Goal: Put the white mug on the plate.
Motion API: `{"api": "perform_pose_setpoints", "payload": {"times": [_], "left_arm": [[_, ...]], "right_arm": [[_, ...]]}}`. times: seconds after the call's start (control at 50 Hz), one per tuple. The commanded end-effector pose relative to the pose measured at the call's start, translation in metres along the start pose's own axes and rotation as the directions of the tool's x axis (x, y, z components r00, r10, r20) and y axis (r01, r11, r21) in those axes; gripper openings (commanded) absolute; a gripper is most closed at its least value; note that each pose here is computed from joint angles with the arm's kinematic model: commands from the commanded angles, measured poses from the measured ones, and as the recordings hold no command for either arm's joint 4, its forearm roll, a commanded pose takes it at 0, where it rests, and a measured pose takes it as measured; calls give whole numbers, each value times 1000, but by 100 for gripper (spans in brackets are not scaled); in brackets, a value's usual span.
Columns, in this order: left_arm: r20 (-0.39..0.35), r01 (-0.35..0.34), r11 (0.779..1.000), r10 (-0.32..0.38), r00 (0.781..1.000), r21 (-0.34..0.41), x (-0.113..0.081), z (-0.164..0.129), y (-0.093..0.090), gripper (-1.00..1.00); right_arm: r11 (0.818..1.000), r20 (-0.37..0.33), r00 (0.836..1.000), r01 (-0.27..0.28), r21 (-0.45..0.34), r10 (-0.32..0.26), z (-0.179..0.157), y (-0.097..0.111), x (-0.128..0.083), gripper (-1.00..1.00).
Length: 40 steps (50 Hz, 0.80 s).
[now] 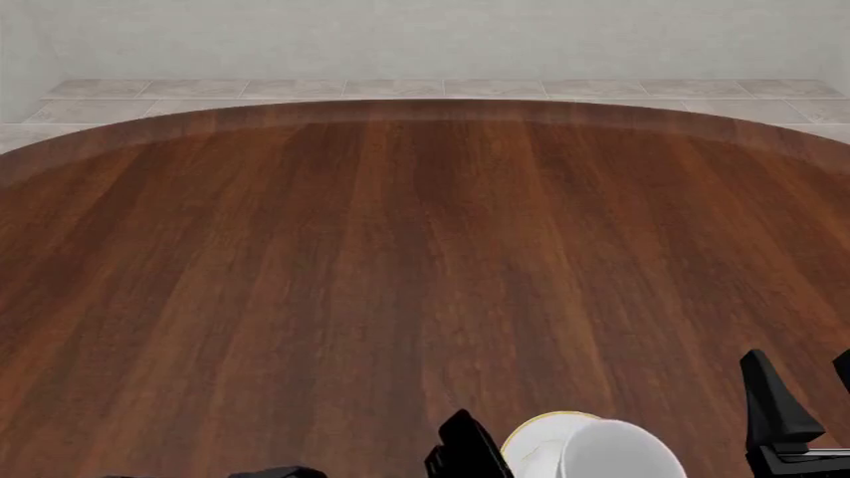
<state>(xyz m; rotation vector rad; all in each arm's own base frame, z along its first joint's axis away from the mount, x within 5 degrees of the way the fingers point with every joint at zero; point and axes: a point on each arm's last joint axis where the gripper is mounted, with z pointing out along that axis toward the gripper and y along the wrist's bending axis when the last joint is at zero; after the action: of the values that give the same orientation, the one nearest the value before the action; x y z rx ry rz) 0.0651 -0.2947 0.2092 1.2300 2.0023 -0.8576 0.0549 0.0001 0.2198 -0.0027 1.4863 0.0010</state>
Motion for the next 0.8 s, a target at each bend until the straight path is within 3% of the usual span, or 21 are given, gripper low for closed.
{"api": "perform_pose_setpoints", "payload": {"times": [0.02, 0.46, 0.48, 0.8], "left_arm": [[-6, 7, 1000, -7, 1000, 1, -2, 4, -1, -100], [-22, -3, 1000, 4, 1000, 5, 2, 11, -4, -100], [-25, -6, 1000, 6, 1000, 4, 2, 12, -4, 100], [-33, -17, 1000, 17, 999, 12, 2, 13, -7, 100]], "right_arm": [[1000, 2, 1000, 1, 2, -1, 0, 0, 1, 100], [1000, 2, 1000, 0, 2, 0, 0, 0, 1, 100], [1000, 2, 1000, 0, 2, 0, 0, 0, 1, 100], [1000, 2, 1000, 1, 2, -1, 0, 0, 1, 100]]}}
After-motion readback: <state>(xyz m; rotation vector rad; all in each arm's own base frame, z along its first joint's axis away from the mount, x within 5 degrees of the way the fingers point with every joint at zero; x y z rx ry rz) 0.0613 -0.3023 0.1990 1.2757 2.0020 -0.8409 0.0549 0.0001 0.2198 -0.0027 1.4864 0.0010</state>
